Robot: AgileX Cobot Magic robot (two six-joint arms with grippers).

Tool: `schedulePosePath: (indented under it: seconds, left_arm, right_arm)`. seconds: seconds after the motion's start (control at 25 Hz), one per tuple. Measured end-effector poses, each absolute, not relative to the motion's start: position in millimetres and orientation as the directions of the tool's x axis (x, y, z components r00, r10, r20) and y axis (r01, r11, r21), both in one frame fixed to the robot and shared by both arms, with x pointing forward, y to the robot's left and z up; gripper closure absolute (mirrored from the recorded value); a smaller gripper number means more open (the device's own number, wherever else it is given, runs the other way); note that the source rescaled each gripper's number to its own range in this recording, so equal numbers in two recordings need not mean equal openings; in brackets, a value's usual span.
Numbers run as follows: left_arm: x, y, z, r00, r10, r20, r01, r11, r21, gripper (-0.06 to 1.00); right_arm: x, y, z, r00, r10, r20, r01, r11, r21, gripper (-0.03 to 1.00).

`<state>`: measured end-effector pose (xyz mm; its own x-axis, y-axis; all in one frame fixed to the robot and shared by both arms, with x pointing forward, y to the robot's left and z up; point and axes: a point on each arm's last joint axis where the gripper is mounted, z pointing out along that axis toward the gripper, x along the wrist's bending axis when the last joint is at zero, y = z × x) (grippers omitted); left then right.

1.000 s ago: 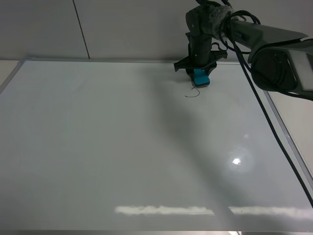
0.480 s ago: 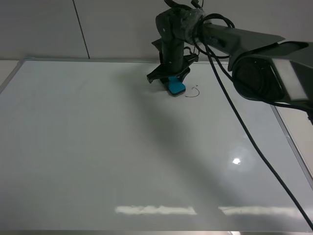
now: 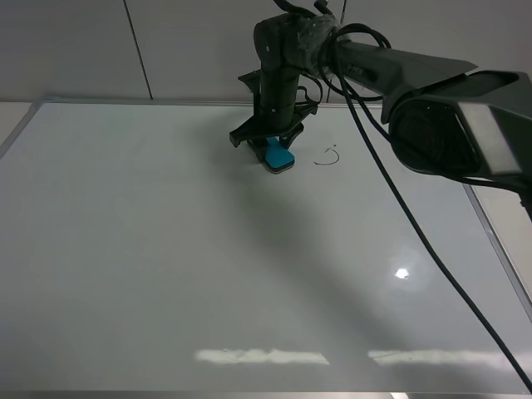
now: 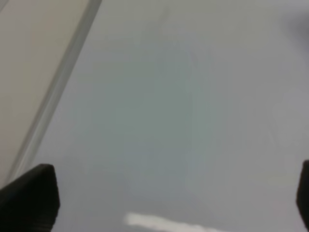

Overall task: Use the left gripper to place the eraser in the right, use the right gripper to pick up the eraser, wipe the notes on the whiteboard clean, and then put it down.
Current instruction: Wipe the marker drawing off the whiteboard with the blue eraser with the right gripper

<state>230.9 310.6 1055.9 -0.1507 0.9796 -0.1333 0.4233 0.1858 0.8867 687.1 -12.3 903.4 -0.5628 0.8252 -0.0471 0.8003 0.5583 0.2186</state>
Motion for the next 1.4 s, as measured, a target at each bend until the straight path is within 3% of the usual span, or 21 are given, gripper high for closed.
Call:
schedulePosePath:
  seconds: [0.68, 0.92, 1.2, 1.4]
  left_arm:
    - [231, 311, 1056, -0.151, 0.980, -0.133, 0.423, 0.186, 0.887, -0.06]
    - [231, 311, 1056, -0.151, 0.980, -0.133, 0.423, 0.186, 0.887, -0.06]
    - [231, 311, 1056, -0.151, 0.980, -0.133, 0.423, 0.186, 0.887, -0.06]
    - [231, 311, 1056, -0.151, 0.980, -0.133, 0.423, 0.186, 0.887, -0.06]
  right_arm:
    - [694, -36, 938, -0.588, 0.808, 0.039, 0.787, 0.561, 0.256, 0.94]
    - [677, -48, 933, -0.599, 0.799, 0.042, 0.791, 0.583, 0.184, 0.94]
    - [654, -77, 929, -0.540, 0.840, 0.049, 0.811, 0.504, 0.297, 0.94]
    - [650, -94, 912, -0.493, 0.868, 0.062, 0.844, 0.460, 0.275, 0.94]
